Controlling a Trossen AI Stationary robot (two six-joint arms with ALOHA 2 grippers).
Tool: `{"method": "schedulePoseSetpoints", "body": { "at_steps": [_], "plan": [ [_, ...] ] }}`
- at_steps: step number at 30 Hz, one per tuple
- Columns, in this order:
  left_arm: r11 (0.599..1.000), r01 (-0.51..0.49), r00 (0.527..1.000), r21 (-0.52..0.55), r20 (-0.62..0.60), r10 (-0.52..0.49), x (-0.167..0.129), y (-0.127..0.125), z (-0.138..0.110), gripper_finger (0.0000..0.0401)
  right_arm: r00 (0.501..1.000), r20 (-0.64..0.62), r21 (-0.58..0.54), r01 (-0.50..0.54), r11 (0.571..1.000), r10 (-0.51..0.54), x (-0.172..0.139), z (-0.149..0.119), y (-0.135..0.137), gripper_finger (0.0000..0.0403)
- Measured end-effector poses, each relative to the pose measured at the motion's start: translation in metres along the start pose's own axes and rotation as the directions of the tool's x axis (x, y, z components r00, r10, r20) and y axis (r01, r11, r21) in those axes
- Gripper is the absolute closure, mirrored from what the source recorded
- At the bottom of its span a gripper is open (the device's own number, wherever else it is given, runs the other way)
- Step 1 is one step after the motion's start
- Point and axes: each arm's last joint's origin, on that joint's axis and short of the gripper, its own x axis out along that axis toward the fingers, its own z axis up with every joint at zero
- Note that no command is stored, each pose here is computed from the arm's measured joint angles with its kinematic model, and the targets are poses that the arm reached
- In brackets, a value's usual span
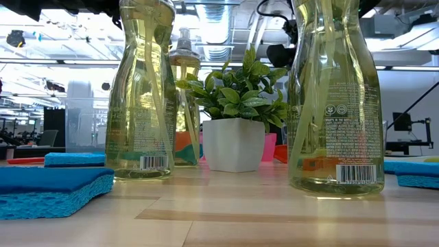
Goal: Pick & Place Kitchen Sink Supplies
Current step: Put the green dishwashing liquid dispenser into the right transparent bin
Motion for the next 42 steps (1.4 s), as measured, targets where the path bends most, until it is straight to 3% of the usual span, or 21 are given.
{"method": "schedulePoseSetpoints", "body": {
  "at_steps": [13, 42],
  "plan": [
    [1.000, 0.000, 1.000, 0.000, 0.000, 0.000, 0.000, 0.000, 0.000, 0.0333, 0.998, -0.019, 0.047, -0.062, 0.997, 0.063, 0.007, 0.000, -0.004, 0.0337],
    [1.000, 0.000, 1.000, 0.000, 0.000, 0.000, 0.000, 0.000, 0.000, 0.0333, 0.996, -0.094, 0.013, -0.001, 1.000, 0.002, 0.016, -0.008, -0.015, 0.0337]
  ]
}}
